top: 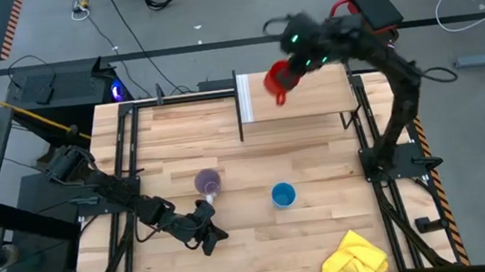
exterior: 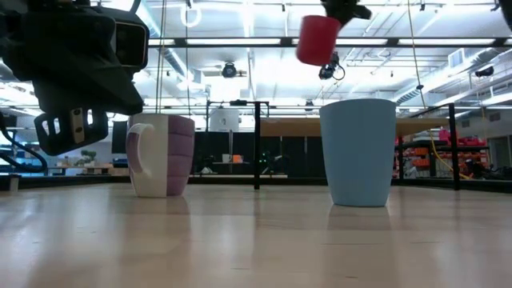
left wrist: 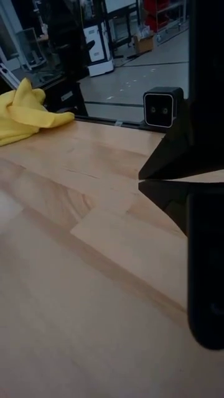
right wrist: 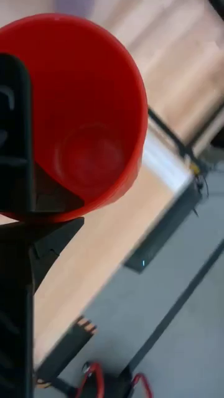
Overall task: Stack small to large cups/mugs on shelf
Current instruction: Put the red mug on the shelf
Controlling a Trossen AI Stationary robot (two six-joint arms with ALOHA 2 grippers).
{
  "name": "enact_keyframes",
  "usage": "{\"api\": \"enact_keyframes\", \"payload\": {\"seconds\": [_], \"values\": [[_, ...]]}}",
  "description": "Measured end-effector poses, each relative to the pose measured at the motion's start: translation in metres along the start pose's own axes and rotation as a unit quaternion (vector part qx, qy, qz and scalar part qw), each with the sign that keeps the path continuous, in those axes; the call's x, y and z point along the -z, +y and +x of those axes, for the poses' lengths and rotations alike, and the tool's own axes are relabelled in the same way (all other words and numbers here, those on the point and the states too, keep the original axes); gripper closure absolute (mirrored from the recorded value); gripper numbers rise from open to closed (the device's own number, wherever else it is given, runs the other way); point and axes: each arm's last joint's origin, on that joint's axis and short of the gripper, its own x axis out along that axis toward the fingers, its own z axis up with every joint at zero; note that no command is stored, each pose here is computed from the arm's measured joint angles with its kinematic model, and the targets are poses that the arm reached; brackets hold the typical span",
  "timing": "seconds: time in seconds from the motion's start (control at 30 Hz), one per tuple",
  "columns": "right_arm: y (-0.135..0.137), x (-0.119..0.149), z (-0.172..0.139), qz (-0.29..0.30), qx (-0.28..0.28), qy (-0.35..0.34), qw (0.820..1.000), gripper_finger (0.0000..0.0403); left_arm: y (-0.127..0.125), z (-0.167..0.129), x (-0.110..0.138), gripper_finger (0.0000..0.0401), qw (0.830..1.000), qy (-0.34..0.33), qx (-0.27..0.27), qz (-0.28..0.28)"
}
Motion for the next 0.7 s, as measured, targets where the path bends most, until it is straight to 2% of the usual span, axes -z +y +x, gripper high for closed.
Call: {"api": "enact_keyframes", "payload": {"seconds": [0.17,0.3,0.53,0.7], "values": [[-0.05,0.001,-0.003,0.042,0.018,0.006,0.999,0.0396,0.0,0.0,0.0,0.0389,1.0,0.0,0.0,0.0],[-0.077,0.021,0.011,0.069,0.027,0.058,0.996,0.0396,0.0,0.0,0.0,0.0389,1.0,0.0,0.0,0.0],[-0.09,0.077,0.018,0.065,0.037,0.127,0.989,0.0395,0.001,0.0,-0.002,0.0378,1.0,-0.022,-0.009,-0.001],[-0.097,0.098,0.025,0.065,0.044,0.156,0.985,0.0396,0.004,0.002,-0.01,0.0384,0.999,-0.032,-0.016,-0.007]]}}
